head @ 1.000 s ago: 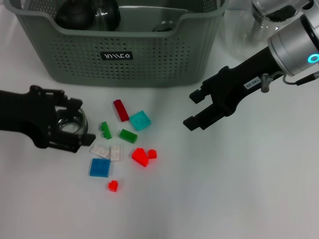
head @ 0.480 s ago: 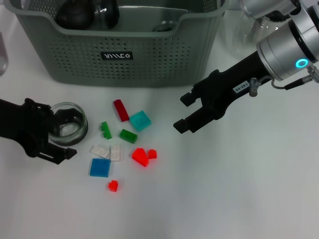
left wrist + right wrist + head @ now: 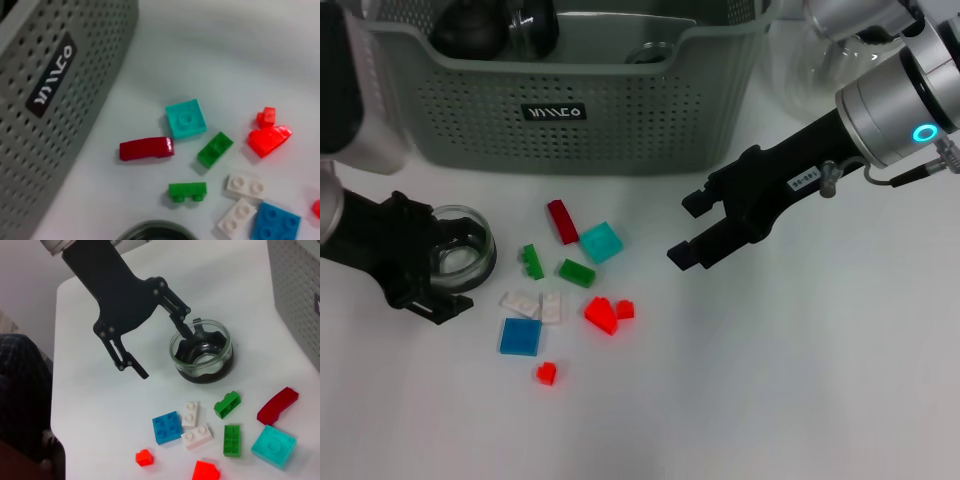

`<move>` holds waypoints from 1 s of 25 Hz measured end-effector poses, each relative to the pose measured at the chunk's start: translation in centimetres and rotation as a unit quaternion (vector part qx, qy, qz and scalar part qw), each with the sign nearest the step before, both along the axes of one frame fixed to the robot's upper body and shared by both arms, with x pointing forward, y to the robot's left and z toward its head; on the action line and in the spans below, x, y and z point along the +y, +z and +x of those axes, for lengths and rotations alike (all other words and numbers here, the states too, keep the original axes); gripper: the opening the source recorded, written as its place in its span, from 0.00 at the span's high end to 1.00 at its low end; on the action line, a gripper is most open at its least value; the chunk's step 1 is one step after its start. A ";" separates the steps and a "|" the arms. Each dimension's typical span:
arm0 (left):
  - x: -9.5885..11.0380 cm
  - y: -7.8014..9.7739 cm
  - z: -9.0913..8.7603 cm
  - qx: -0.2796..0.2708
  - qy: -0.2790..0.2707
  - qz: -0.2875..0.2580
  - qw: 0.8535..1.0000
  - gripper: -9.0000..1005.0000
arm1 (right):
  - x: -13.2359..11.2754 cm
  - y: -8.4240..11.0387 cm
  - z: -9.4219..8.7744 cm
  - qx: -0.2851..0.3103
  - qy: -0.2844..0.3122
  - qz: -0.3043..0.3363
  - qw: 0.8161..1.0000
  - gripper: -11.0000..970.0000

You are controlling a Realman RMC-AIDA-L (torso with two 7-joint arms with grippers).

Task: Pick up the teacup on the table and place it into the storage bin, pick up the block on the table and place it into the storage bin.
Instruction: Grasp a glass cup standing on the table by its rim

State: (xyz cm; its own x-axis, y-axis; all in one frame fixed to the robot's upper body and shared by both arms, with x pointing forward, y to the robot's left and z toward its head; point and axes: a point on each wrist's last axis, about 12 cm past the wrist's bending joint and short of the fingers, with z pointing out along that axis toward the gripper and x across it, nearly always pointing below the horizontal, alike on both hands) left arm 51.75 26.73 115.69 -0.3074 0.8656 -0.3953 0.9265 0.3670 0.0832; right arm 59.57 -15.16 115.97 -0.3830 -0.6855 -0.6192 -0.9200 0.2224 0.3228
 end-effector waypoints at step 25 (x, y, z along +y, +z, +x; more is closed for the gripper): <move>-2.2 -3.2 1.4 0.013 -0.005 0.074 0.997 0.31 | -0.1 -1.0 0.2 0.001 -0.011 0.003 1.000 0.12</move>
